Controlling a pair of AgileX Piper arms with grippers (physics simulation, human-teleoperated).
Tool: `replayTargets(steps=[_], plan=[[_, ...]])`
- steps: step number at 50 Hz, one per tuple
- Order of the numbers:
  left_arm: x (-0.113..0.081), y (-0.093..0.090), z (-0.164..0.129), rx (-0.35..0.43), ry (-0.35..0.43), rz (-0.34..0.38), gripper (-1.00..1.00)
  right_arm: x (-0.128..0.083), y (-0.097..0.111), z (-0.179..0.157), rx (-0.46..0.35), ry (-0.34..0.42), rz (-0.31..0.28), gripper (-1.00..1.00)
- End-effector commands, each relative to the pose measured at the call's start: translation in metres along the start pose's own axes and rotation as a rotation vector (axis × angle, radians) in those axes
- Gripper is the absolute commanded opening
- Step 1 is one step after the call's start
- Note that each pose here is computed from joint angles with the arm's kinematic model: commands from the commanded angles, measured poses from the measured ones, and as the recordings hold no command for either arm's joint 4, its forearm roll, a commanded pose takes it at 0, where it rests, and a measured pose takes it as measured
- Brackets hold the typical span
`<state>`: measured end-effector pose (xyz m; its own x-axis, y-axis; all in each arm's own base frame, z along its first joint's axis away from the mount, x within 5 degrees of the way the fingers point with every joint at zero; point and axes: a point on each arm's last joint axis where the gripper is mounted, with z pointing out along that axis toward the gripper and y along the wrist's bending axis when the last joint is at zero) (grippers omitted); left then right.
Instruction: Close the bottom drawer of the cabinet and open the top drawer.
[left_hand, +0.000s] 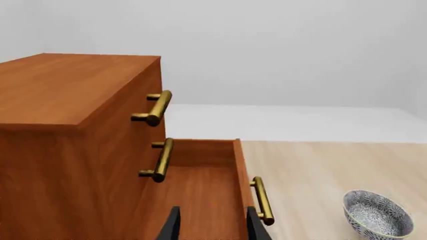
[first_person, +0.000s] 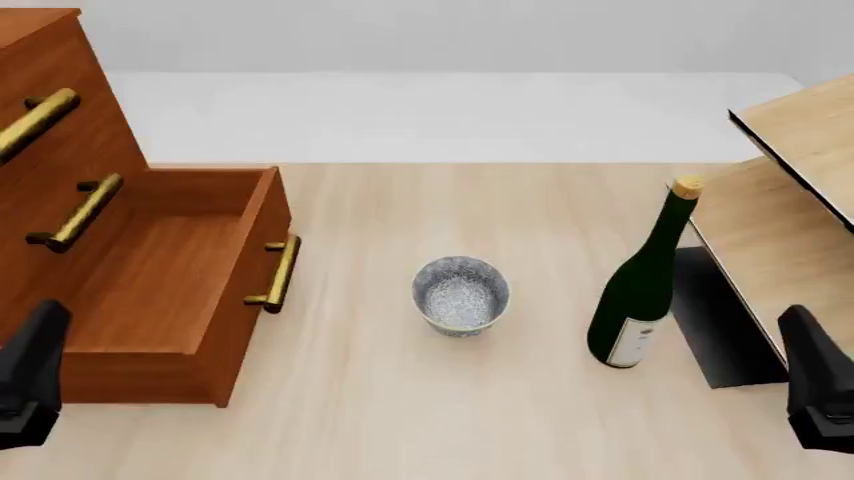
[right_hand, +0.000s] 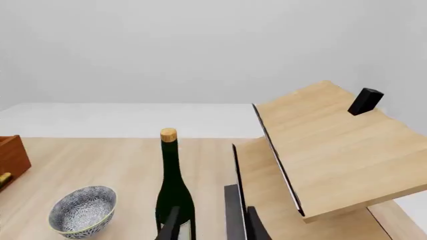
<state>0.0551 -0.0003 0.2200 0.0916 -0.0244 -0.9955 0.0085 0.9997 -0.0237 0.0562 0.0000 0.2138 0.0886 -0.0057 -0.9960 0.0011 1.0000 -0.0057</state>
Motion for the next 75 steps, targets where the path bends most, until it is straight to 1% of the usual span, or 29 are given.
replayTargets(steps=[1, 20, 23, 25, 27, 28, 29, 30, 32, 35, 37, 39, 42, 43, 44, 47, 49, 50, 51, 53, 55, 56, 57, 58, 59, 60, 65, 73, 75], plan=[[0.006, 0.0, 0.001, -0.005, 0.008, 0.025, 1.0, -0.001, 0.0, 0.0, -0.003, 0.003, 0.007, 1.0], [0.005, 0.001, 0.003, -0.009, 0.016, 0.034, 1.0, -0.002, 0.0, 0.0, -0.002, 0.002, 0.01, 1.0], [-0.004, 0.0, 0.004, -0.009, 0.002, 0.037, 1.0, -0.002, 0.0, 0.0, 0.001, 0.002, 0.011, 1.0], [-0.009, 0.001, 0.005, -0.013, -0.003, 0.059, 1.0, -0.002, 0.0, 0.0, 0.003, 0.002, 0.009, 1.0], [-0.018, 0.0, 0.007, -0.008, -0.005, 0.047, 1.0, -0.002, 0.0, 0.0, 0.005, 0.001, 0.01, 1.0], [-0.018, 0.0, 0.007, -0.008, -0.005, 0.047, 1.0, -0.002, 0.0, 0.0, 0.005, 0.001, 0.01, 1.0], [-0.026, -0.001, 0.008, 0.002, -0.006, 0.048, 1.0, -0.002, 0.0, 0.001, 0.006, 0.001, 0.009, 1.0], [-0.032, -0.002, 0.009, 0.012, -0.003, 0.026, 1.0, -0.002, 0.0, 0.001, 0.007, 0.001, 0.009, 1.0], [-0.043, -0.002, 0.011, 0.022, 0.004, 0.025, 1.0, -0.002, 0.0, 0.0, 0.007, 0.001, 0.01, 1.0], [-0.051, -0.003, 0.015, 0.031, 0.029, 0.022, 1.0, -0.002, 0.0, 0.0, 0.006, 0.001, 0.01, 1.0], [-0.053, -0.005, 0.025, 0.042, 0.083, 0.003, 1.0, -0.002, 0.0, 0.0, 0.005, 0.001, 0.01, 1.0], [-0.056, -0.006, 0.027, 0.06, 0.095, -0.011, 1.0, -0.002, 0.0, 0.0, 0.006, 0.0, 0.01, 1.0], [-0.061, -0.008, 0.036, 0.075, 0.141, 0.018, 1.0, -0.002, 0.0, 0.0, 0.008, 0.0, 0.011, 1.0], [-0.063, -0.009, 0.036, 0.087, 0.144, 0.004, 1.0, -0.002, 0.0, 0.0, 0.008, 0.0, 0.01, 1.0], [-0.067, -0.011, 0.04, 0.104, 0.167, -0.027, 1.0, -0.002, 0.0, 0.0, 0.008, 0.001, 0.01, 1.0], [-0.076, -0.013, 0.043, 0.117, 0.18, 0.0, 1.0, -0.002, -0.001, 0.0, 0.009, 0.0, 0.011, 1.0], [-0.088, -0.014, 0.046, 0.126, 0.187, 0.014, 1.0, -0.002, -0.001, 0.0, 0.01, 0.001, 0.012, 1.0], [-0.088, -0.014, 0.046, 0.126, 0.187, 0.014, 1.0, -0.002, -0.001, 0.0, 0.01, 0.001, 0.012, 1.0], [-0.094, -0.014, 0.051, 0.12, 0.202, 0.01, 1.0, -0.002, -0.001, 0.0, 0.009, 0.001, 0.011, 1.0], [-0.099, -0.016, 0.057, 0.126, 0.231, -0.009, 1.0, -0.001, -0.001, 0.0, 0.009, 0.001, 0.011, 1.0], [-0.103, -0.016, 0.061, 0.122, 0.249, 0.0, 1.0, -0.001, -0.001, 0.0, 0.009, 0.001, 0.011, 1.0], [-0.105, -0.019, 0.063, 0.141, 0.259, -0.009, 1.0, -0.001, -0.001, 0.0, 0.009, 0.001, 0.011, 1.0], [-0.108, -0.018, 0.065, 0.134, 0.268, 0.021, 1.0, -0.001, -0.001, 0.0, 0.009, 0.001, 0.011, 1.0], [-0.108, -0.018, 0.065, 0.134, 0.268, 0.021, 1.0, -0.001, -0.001, 0.0, 0.009, 0.001, 0.011, 1.0], [-0.111, -0.022, 0.07, 0.159, 0.292, 0.008, 1.0, -0.001, -0.001, 0.0, 0.009, 0.001, 0.011, 1.0], [-0.112, -0.022, 0.072, 0.157, 0.305, 0.015, 1.0, -0.001, -0.001, 0.0, 0.009, 0.0, 0.01, 1.0], [-0.117, -0.032, 0.083, 0.221, 0.375, 0.025, 1.0, -0.001, 0.0, 0.0, 0.008, 0.001, 0.01, 1.0], [-0.117, -0.052, 0.096, 0.312, 0.475, -0.02, 1.0, -0.001, -0.001, 0.0, 0.009, 0.0, 0.009, 1.0], [-0.12, -0.057, 0.095, 0.34, 0.474, -0.038, 1.0, -0.001, -0.001, 0.0, 0.01, 0.001, 0.009, 1.0]])
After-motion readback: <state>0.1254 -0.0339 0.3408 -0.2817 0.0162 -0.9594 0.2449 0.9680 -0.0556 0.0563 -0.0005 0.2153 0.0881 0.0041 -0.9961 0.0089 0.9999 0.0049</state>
